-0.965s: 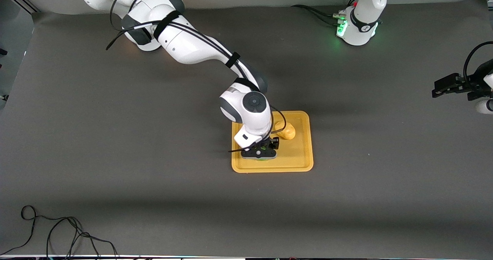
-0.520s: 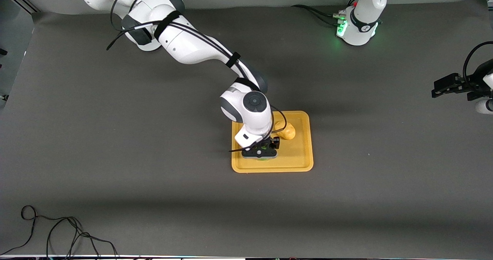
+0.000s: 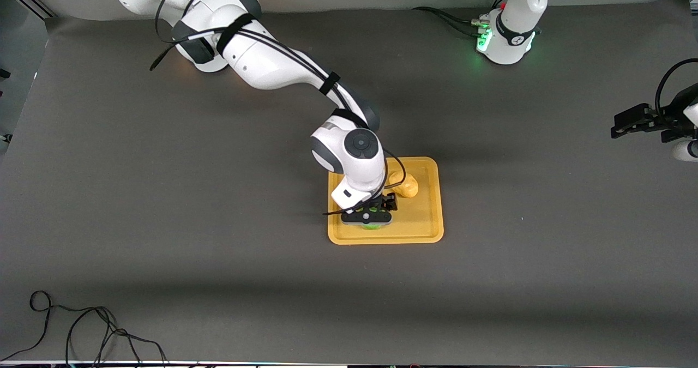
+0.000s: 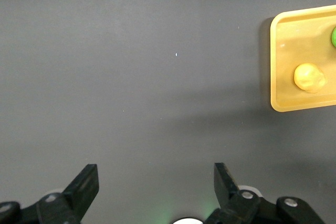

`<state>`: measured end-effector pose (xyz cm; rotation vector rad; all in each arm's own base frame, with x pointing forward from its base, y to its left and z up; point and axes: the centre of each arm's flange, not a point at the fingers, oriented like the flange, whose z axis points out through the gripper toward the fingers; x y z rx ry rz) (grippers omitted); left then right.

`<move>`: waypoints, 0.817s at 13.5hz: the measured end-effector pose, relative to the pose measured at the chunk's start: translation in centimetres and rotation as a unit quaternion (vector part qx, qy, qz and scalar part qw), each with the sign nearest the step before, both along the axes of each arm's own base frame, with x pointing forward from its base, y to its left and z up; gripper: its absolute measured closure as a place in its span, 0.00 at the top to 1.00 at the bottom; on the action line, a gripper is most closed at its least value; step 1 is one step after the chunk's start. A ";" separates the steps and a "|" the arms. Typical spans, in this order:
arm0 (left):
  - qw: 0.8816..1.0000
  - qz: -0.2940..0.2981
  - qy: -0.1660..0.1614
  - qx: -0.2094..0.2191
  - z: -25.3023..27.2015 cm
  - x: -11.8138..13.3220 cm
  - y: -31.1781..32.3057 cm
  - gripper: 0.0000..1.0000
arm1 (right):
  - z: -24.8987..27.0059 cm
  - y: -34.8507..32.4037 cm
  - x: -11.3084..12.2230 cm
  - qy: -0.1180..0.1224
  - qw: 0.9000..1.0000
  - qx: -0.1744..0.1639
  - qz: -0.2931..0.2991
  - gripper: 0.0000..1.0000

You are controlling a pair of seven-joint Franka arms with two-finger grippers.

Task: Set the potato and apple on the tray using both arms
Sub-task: 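Open the right gripper to release the apple and withdraw it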

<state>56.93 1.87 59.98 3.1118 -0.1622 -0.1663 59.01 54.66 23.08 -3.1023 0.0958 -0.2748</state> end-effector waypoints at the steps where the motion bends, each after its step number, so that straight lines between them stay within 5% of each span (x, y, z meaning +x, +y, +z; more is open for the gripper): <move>1: 1.000 0.000 0.000 0.000 0.0 0.0 0.0 0.98 | 2.2 -0.2 0.1 0.003 1.000 -0.006 -0.004 1.00; 6: 1.000 0.000 0.000 0.000 0.0 0.0 0.1 0.99 | 17.0 -3.7 -0.4 0.021 0.999 -0.044 -0.018 1.00; 11: 1.000 0.001 0.000 0.000 0.0 0.0 0.1 0.98 | 29.9 -14.0 0.5 0.049 0.995 -0.081 0.028 1.00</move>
